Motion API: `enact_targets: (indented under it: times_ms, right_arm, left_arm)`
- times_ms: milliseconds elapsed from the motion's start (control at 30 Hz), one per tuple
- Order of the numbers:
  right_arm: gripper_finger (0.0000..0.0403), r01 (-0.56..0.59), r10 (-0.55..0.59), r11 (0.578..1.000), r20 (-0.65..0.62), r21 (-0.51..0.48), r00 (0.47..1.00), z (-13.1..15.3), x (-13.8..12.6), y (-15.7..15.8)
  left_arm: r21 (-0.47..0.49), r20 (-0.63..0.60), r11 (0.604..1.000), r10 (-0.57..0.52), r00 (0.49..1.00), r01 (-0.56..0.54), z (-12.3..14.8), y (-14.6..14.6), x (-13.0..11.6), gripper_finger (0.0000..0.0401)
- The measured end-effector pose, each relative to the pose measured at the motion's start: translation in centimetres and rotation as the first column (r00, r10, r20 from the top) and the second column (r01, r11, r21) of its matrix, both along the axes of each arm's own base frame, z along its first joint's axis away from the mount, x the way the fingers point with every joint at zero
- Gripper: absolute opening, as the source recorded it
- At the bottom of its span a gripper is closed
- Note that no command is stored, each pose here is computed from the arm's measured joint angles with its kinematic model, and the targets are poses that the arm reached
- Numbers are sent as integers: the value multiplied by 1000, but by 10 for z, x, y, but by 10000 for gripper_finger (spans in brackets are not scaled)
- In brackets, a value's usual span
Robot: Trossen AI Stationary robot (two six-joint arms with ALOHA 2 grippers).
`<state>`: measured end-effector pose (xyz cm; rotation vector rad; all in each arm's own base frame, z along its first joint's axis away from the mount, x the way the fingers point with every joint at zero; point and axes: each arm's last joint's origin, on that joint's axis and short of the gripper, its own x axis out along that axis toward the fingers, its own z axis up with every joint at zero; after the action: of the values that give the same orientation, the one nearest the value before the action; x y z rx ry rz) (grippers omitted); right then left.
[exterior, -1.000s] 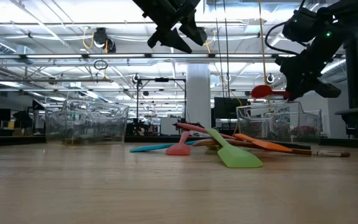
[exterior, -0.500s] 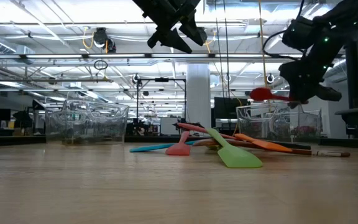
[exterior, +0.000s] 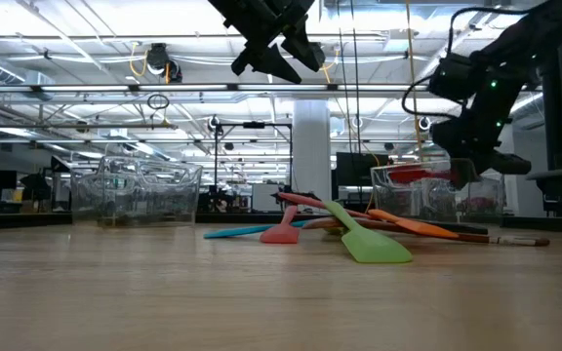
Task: Pick & Place Kitchen Items
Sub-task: Put the red serving spoon into the top right transparent bin
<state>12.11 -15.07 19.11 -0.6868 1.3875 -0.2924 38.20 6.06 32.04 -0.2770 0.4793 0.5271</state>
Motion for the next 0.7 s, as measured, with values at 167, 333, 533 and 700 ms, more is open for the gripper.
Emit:
enact_targets:
  times_ms: [167,333,533,700]
  right_arm:
    - [36,-10,12,999,-45,36,999,-9,2,-4]
    - [36,-4,9,998,-78,65,997,-16,3,-6]
    - [36,2,6,997,-111,71,994,-19,3,-7]
    - [36,8,1,997,-114,77,993,-21,4,-7]
  left_arm:
    - [5,-3,1000,-4,1000,4,0,0,0,209]
    - [15,-8,1000,-11,1000,11,0,0,0,209]
    - [19,-10,1000,-14,1000,14,0,0,0,209]
    - [19,-11,1000,-13,1000,14,0,0,0,209]
